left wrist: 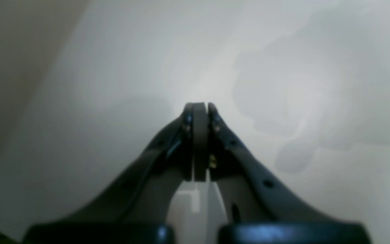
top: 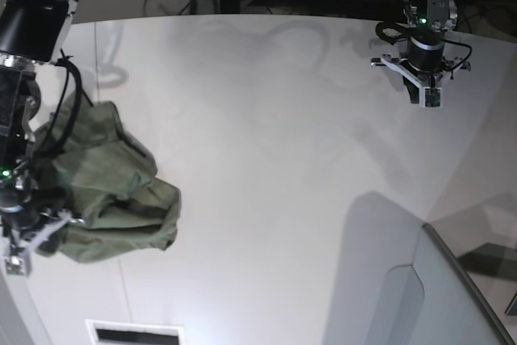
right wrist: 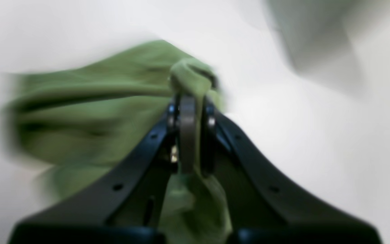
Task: Layout the t-shirt on the table in an organized manner, then fold the t-shirt properly
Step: 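Swing the held shirt across the table with the right gripper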
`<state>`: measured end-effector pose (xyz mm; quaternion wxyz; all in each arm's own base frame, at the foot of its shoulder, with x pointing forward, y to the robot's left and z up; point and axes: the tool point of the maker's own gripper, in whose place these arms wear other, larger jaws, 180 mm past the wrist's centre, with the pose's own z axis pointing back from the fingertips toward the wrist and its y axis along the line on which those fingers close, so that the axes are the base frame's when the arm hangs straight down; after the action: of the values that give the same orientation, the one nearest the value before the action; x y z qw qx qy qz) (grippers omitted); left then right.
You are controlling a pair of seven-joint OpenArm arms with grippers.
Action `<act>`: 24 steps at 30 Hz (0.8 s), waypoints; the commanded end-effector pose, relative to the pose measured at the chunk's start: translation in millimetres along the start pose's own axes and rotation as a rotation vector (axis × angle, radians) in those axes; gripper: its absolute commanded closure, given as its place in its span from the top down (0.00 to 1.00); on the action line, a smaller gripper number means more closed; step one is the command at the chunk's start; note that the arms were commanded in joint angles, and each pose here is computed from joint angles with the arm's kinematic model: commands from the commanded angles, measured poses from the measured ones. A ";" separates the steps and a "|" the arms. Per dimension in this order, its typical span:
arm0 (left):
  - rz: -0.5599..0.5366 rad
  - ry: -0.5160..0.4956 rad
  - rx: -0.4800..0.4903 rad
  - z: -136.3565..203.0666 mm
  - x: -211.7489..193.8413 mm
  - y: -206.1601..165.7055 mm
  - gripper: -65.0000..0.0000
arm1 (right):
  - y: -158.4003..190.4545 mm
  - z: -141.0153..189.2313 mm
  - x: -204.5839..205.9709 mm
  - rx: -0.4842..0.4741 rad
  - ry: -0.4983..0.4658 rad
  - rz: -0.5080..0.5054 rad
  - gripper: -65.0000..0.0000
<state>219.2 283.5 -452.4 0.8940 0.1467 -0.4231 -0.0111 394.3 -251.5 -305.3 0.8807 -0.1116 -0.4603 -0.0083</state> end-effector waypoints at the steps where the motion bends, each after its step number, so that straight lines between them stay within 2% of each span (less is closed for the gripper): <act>1: -0.009 -0.046 0.014 -0.3 13.4 6.7 0.00 | 3.1 5.2 17.2 -0.006 -0.030 0.026 0.00; 7: -0.009 -0.044 0.017 0.3 12.0 7.9 0.00 | 120.6 28.9 37.4 0.228 -0.033 0.077 0.00; 11: -0.014 -0.043 0.023 0.5 12.0 11.7 0.00 | 221.3 66.7 43.1 0.442 -0.074 0.140 0.00; 14: -0.020 -0.043 0.024 0.5 12.0 11.9 0.00 | 273.5 95.9 43.2 0.563 -0.111 0.207 0.00; 21: -0.025 -0.006 0.029 -4.2 -1.2 17.7 0.00 | 341.8 150.8 30.4 0.757 -0.225 0.311 0.00; 24: -0.027 -0.001 0.031 -5.8 -2.7 18.0 0.00 | 365.3 187.4 26.9 0.849 -0.278 0.356 0.00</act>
<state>210.5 299.4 -464.4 0.9021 0.1600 -0.4007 -0.0114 296.2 137.5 -272.8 0.7881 0.1655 -0.4779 0.3509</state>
